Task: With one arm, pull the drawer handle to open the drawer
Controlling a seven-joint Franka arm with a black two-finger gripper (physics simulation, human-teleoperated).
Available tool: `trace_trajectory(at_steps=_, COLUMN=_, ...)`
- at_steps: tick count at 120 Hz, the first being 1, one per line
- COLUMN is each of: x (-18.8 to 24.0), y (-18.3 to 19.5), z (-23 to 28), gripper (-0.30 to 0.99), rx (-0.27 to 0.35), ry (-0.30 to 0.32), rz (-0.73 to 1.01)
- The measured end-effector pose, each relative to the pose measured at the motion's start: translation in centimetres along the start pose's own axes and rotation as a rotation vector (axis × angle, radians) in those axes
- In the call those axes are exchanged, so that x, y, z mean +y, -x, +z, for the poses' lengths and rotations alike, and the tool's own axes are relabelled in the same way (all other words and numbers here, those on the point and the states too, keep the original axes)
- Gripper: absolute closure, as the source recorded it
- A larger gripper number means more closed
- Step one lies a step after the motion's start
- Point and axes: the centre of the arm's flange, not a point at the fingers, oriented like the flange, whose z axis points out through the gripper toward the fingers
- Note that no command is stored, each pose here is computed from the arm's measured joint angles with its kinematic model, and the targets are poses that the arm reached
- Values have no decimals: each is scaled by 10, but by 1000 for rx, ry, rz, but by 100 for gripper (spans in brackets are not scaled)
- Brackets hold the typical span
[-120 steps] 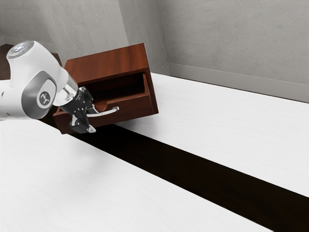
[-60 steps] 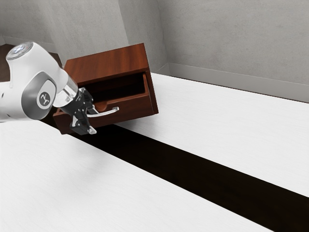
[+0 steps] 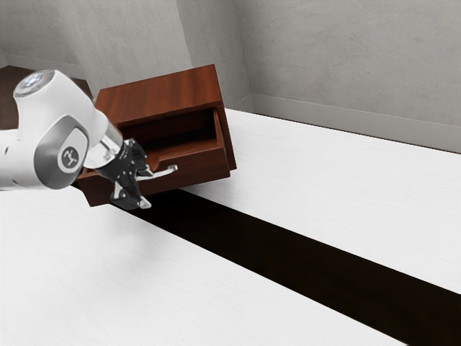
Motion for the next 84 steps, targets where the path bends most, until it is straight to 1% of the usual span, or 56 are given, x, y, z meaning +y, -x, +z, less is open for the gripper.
trace_trajectory(at_steps=38, x=-15, y=-1, z=-3, gripper=29, rx=10, ry=8, rz=5)
trace_trajectory(at_steps=61, x=-20, y=1, z=-6, gripper=29, rx=-2, ry=11, rz=-5)
trace_trajectory(at_steps=77, x=-21, y=5, z=-12, gripper=24, rx=8, ry=26, rz=16)
trace_trajectory(at_steps=84, x=-20, y=7, z=-16, gripper=19, rx=17, ry=37, rz=31)
